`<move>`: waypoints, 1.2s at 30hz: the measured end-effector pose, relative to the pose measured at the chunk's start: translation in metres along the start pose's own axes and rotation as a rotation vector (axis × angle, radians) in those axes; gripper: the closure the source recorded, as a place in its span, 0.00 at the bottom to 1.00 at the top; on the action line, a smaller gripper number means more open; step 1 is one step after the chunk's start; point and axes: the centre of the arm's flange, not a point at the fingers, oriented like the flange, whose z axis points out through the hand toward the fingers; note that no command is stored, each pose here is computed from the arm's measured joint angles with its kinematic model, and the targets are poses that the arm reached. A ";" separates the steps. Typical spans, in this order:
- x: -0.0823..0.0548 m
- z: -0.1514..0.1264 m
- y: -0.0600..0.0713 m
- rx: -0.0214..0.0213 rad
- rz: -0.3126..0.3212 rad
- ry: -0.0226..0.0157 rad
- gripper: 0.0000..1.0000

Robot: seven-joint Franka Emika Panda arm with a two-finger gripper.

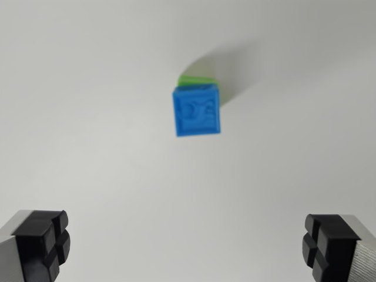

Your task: Stack cube

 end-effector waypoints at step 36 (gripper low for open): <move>0.000 -0.008 0.000 -0.0010 0.000 -0.0007 0.00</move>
